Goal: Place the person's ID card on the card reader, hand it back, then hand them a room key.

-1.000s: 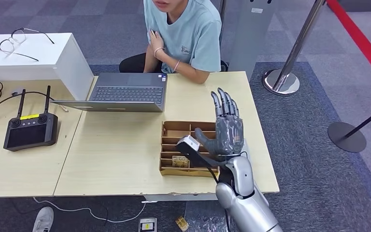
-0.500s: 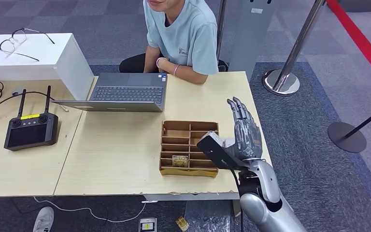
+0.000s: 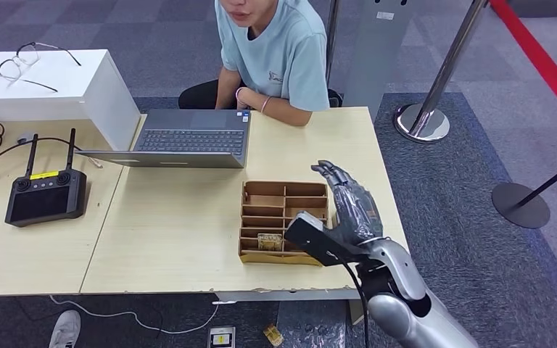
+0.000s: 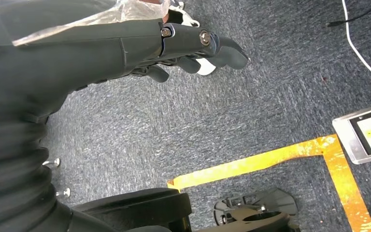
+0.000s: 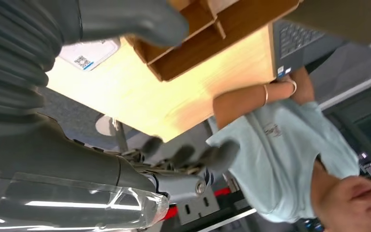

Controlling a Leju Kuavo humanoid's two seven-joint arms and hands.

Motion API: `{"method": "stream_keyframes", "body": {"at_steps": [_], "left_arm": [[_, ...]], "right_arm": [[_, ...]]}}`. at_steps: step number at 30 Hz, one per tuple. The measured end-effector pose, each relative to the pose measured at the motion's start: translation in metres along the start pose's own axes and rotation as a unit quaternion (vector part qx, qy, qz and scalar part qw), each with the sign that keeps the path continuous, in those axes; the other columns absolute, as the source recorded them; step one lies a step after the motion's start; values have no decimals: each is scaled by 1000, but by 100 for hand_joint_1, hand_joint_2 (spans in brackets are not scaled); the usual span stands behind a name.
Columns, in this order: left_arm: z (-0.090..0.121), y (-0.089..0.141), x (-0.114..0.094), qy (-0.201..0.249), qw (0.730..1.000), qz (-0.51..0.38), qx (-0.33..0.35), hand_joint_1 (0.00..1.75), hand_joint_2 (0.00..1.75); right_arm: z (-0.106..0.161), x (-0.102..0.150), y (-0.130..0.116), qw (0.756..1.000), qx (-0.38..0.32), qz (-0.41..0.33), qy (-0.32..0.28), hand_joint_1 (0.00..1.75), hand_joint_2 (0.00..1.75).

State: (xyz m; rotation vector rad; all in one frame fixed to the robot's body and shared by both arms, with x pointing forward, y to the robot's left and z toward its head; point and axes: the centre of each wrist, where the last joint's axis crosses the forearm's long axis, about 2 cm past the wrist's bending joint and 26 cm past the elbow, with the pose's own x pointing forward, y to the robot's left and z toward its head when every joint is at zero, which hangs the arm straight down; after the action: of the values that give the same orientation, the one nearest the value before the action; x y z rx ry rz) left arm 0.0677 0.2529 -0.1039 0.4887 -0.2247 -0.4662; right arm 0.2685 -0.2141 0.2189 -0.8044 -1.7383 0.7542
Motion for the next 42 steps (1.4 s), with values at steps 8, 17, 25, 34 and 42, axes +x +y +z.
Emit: {"method": "stream_keyframes", "body": {"at_steps": [8,17,25,34,42], "left_arm": [[0,0,0,-2,1000,-2,1,0,175],[0,0,1,-5,1000,-6,-1,0,175],[0,0,1,-7,1000,-10,-2,0,175],[0,0,2,-11,1000,-14,-2,0,175],[0,-1,2,-11,1000,-17,-4,0,175]], "right_arm": [[2,8,7,999,21,-5,-34,140,175],[3,10,24,998,46,-7,-49,79,175],[3,7,42,997,66,3,-42,109,175],[2,3,59,996,85,17,-31,133,175],[2,-3,75,994,107,15,-16,66,175]]}}
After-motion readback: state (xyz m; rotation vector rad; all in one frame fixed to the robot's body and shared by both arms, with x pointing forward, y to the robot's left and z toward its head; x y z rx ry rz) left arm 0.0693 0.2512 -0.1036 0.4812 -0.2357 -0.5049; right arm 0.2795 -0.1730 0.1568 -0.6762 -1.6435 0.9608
